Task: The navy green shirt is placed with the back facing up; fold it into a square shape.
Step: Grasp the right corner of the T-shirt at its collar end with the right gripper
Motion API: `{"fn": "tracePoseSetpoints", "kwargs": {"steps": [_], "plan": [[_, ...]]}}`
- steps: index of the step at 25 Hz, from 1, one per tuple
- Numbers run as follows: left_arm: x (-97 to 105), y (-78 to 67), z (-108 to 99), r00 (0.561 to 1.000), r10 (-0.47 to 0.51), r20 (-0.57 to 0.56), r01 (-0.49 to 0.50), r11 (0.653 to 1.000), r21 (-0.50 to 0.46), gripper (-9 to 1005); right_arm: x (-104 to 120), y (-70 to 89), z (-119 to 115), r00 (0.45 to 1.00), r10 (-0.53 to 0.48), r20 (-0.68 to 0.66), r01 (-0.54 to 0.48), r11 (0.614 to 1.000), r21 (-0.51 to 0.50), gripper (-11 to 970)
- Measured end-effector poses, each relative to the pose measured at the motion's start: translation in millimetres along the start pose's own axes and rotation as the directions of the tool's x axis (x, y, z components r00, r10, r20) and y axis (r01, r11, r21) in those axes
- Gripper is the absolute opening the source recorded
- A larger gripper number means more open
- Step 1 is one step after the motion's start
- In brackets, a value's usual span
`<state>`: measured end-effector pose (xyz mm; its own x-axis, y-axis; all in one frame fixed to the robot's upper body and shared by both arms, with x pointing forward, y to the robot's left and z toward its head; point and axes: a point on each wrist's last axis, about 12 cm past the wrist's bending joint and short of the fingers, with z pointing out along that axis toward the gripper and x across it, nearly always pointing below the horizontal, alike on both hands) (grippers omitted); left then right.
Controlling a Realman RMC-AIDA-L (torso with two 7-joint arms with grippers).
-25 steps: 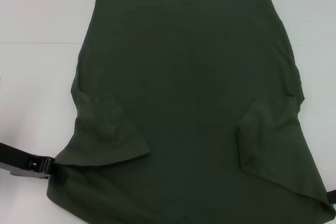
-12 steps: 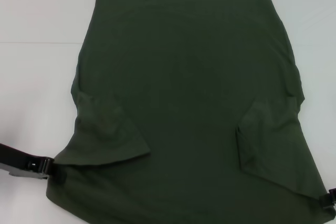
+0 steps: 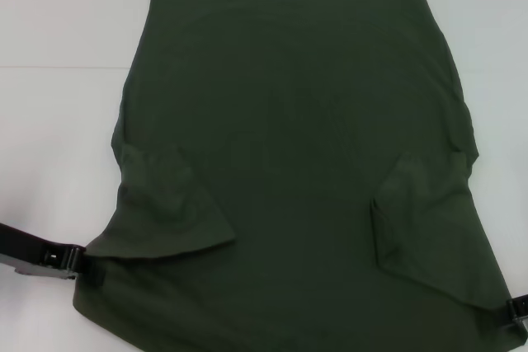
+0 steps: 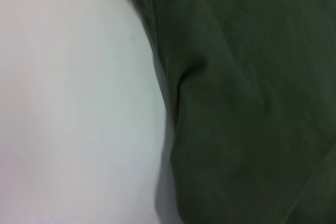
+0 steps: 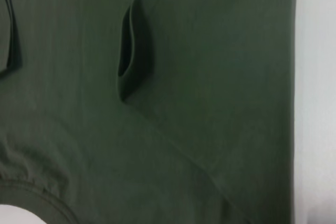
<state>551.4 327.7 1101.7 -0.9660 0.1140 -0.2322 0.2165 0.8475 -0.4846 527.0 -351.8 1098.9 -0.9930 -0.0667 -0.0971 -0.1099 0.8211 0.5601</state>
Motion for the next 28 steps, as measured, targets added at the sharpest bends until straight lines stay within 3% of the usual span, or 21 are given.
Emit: {"fn": "tracePoseSetpoints", "kwargs": {"steps": [28], "plan": [[0, -0.1, 0, 1.000, 0.000, 0.000, 0.000, 1.000, 0.000, 33, -5, 13.7, 12, 0.998, -0.043, -0.037, 0.042, 0.999, -0.019, 908]]}}
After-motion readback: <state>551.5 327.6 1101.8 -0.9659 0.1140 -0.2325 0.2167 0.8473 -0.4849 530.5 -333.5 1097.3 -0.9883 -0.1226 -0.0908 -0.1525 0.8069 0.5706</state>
